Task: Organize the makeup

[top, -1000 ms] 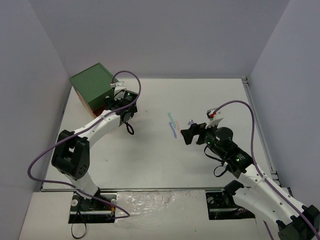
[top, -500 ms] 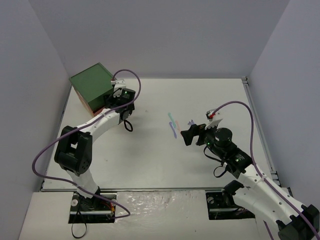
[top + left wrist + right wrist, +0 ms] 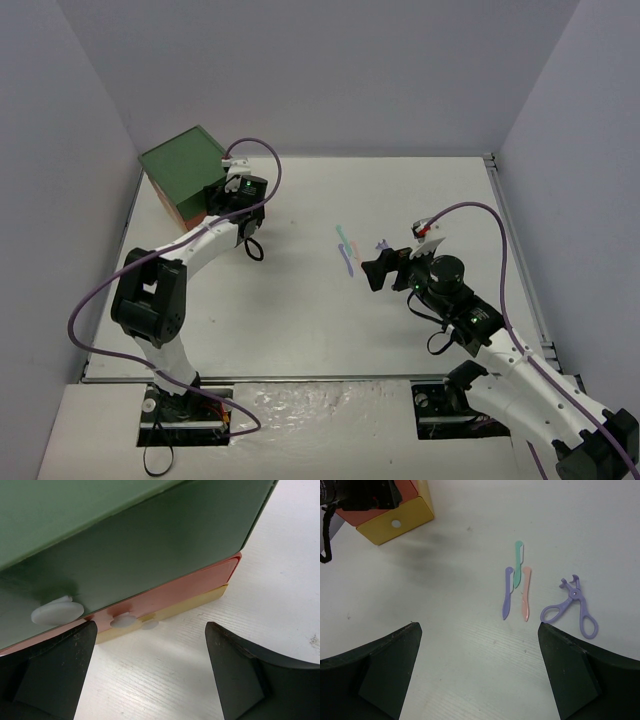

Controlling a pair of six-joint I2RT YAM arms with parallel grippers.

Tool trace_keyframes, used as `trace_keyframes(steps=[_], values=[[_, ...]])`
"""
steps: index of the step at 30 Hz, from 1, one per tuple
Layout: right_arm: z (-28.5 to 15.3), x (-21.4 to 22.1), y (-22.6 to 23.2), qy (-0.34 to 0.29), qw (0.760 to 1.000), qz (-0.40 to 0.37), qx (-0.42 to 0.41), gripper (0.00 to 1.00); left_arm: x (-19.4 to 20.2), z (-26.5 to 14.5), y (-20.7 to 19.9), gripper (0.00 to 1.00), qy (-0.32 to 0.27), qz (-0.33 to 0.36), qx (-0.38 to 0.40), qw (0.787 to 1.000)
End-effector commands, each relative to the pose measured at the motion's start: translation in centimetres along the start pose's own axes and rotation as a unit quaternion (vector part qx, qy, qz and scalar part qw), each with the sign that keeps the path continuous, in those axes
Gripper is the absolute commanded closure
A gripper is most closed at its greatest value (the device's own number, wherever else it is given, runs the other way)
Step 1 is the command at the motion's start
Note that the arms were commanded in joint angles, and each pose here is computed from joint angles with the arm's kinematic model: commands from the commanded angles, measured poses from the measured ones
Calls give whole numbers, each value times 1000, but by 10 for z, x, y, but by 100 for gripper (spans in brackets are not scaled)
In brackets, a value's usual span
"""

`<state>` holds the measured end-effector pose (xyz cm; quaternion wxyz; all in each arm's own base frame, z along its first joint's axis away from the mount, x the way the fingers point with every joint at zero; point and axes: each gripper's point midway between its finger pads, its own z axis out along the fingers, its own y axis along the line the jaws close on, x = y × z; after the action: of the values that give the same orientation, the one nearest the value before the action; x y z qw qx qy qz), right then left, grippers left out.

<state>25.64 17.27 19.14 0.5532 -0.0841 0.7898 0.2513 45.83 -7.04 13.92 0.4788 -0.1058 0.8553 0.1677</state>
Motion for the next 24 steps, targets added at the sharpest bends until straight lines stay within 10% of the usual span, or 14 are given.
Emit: trace_keyframes(steps=[1,10,24], values=[[3,-19,2,-33,999,-5,-4,0,-44,-11,3,13,-49,-31,8,998],[6,-16,3,-28,1000,-7,-6,0,-36,-55,-1,13,-34,92,35,995],[5,-15,3,-30,999,-7,-10,0,-1,-48,0,30,74,378,59,921]])
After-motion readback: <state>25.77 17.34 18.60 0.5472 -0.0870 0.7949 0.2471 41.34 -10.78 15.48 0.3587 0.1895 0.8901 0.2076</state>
